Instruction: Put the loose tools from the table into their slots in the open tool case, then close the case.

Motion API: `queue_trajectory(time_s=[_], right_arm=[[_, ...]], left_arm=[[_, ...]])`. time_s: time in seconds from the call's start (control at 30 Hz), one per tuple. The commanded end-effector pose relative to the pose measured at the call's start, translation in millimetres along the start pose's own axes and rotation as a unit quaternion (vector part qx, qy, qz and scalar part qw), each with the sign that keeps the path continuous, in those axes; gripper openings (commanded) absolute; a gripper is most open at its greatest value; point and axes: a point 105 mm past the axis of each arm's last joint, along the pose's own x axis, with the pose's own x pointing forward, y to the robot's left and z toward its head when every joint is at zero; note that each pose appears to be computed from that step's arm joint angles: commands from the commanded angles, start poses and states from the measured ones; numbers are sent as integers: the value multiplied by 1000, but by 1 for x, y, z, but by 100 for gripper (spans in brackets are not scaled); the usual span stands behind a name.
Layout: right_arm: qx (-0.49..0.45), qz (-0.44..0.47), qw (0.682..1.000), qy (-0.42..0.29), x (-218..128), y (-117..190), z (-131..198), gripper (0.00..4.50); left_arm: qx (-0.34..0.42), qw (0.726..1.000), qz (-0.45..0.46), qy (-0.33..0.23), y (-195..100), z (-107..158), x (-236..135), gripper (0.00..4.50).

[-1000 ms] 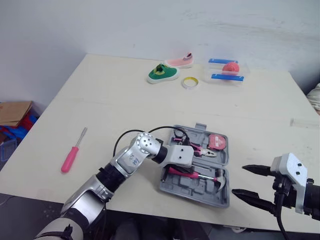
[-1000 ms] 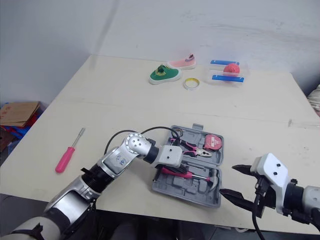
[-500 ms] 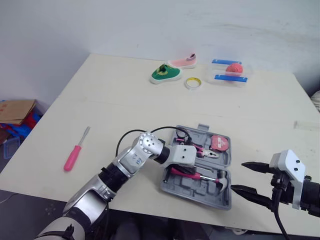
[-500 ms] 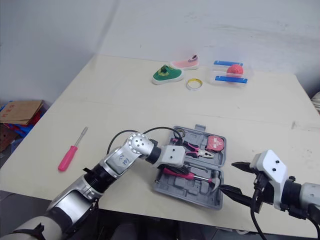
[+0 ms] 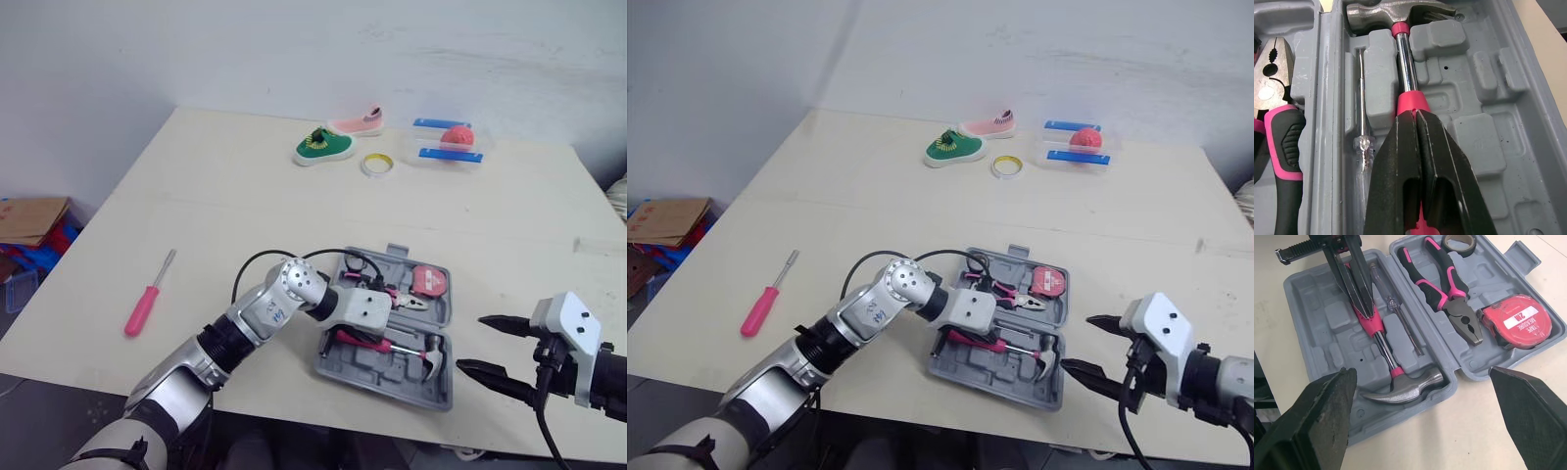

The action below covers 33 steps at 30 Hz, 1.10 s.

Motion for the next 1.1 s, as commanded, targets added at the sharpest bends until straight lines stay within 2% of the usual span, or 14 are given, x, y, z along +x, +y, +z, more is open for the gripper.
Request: queue_trajectory(time_s=[0.03,0.1,0.13,0.2,0.33,0.43,0.6,0.67,0.7,0.87,0.9,0.93,1.0,1.1], right_arm=[[-15,-10,1000,-11,-3,-2,7,450],[-19,-27,999,-19,-8,-6,10,450],[-21,-41,999,-25,-12,-9,12,450],[-5,-55,998,-33,-20,-12,12,450],[17,-75,997,-29,-34,-19,8,450],[47,-109,993,-21,-59,-33,-1,450],[81,-150,985,-4,-91,-47,-18,450],[112,-196,974,21,-118,-61,-42,450],[123,-212,969,31,-128,-65,-50,450],[136,-276,951,36,-162,-85,-71,450],[133,-289,947,37,-166,-88,-74,450],[131,-304,943,34,-171,-90,-77,450],[135,-314,940,22,-175,-91,-78,450],[131,-306,943,19,-171,-91,-77,450]], left_arm=[[-76,996,-9,-47,-15,-16,-2,4],[-71,985,46,-148,-4,9,-32,4],[-85,977,89,-175,2,11,-52,4],[-117,964,134,-199,0,2,-91,4],[-179,951,145,-208,-41,-14,-139,4],[-278,914,188,-229,-68,-22,-185,85],[-362,863,293,-199,-99,-51,-234,316],[-412,805,400,-150,-136,-88,-282,409],[-429,782,432,-133,-153,-98,-299,446],[-467,713,521,-52,-210,-140,-344,446],[-462,715,525,-8,-222,-146,-347,446],[-463,707,535,2,-228,-148,-351,446],[-462,693,553,-20,-230,-146,-355,446],[-452,713,536,-7,-227,-146,-348,446]])
